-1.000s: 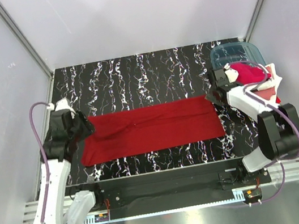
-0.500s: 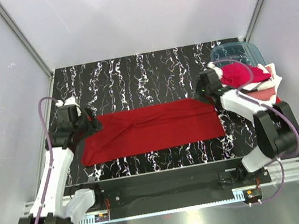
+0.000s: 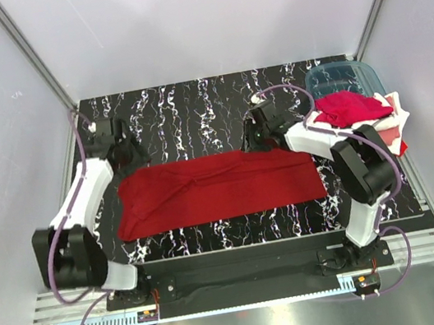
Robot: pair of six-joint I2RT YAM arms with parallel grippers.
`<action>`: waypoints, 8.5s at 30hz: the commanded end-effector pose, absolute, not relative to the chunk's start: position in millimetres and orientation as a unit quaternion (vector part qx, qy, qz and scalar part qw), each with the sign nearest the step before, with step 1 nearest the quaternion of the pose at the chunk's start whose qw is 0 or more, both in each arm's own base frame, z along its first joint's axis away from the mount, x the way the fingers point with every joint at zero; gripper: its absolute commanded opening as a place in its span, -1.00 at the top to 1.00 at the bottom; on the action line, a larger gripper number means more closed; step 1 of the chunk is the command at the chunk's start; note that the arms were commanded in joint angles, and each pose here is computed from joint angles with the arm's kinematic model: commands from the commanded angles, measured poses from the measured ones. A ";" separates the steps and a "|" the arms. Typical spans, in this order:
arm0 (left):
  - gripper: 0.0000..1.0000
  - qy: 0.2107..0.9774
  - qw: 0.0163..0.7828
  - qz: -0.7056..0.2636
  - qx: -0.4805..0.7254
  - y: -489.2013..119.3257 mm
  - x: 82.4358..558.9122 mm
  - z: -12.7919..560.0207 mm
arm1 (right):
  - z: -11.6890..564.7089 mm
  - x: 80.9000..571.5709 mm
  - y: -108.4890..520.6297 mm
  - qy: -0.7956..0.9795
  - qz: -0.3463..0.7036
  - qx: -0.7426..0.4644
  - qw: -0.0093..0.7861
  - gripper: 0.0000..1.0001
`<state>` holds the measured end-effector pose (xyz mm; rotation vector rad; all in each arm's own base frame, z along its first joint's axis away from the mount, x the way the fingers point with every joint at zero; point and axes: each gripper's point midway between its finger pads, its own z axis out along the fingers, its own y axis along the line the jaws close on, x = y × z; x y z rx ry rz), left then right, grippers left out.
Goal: Fold and stack the t-shirts
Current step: Fold the tshirt
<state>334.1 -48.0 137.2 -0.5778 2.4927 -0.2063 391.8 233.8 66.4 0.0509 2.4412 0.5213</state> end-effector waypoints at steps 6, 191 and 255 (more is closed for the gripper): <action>-0.17 0.929 0.276 -0.065 -0.237 -44.9 388.3 126.2 | 44.6 377.9 269.8 0.938 0.238 -0.022 0.251 0.10; -0.31 0.917 0.319 -0.105 -0.217 -93.3 297.6 82.7 | 96.9 283.0 386.8 0.853 0.370 -0.188 0.318 -0.20; -0.28 0.904 0.325 -0.157 -0.229 -80.6 287.6 78.7 | 66.7 235.7 362.5 0.895 0.316 -0.215 0.230 0.49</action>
